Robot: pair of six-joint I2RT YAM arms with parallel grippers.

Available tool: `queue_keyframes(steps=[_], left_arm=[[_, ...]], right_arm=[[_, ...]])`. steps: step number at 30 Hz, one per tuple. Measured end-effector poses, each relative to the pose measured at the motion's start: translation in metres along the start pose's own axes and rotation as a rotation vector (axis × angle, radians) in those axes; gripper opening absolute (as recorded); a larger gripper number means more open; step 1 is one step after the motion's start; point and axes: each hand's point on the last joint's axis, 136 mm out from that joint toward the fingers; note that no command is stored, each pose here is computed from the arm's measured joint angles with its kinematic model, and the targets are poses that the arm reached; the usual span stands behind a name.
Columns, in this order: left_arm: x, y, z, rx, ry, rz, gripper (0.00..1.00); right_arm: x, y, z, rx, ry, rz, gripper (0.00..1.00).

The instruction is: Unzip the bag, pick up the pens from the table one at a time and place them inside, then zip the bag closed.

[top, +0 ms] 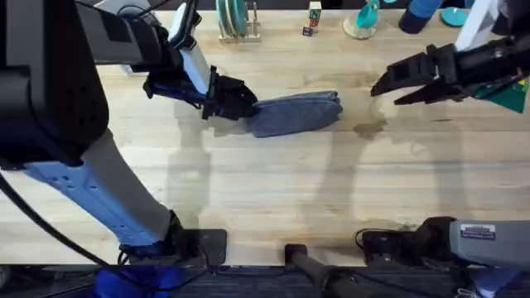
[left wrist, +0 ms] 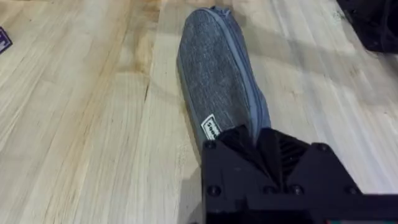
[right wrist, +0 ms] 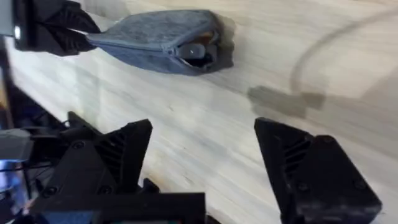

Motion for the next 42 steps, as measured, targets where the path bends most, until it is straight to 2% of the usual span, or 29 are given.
queue_keyframes(steps=[13, 19, 28, 42], left_arm=[[0.0, 0.0, 0.0, 0.0, 0.0, 0.0, 0.042], [0.0, 0.0, 0.0, 0.0, 0.0, 0.0, 0.042], [0.0, 0.0, 0.0, 0.003, 0.0, 0.0, 0.041], [0.0, 0.0, 0.0, 0.003, 0.0, 0.0, 0.041]], right_arm=[[-0.038, 0.012, -0.003, -0.024, 0.232, 0.029, 0.996], [-0.048, 0.025, -0.008, 0.006, 0.27, -0.01, 0.996], [-0.063, 0.028, -0.012, -0.002, 0.317, -0.005, 0.996], [-0.102, 0.033, 0.001, 0.042, 0.411, 0.028, 0.996]])
Point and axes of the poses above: each hand's point on the last joint's axis, 136 mm out from that joint toward the fingers, its own x axis back along the fingers, its own z axis along the line the jaws close on, y = z × x, and after that the axes turned 1 degree about x, right-handed
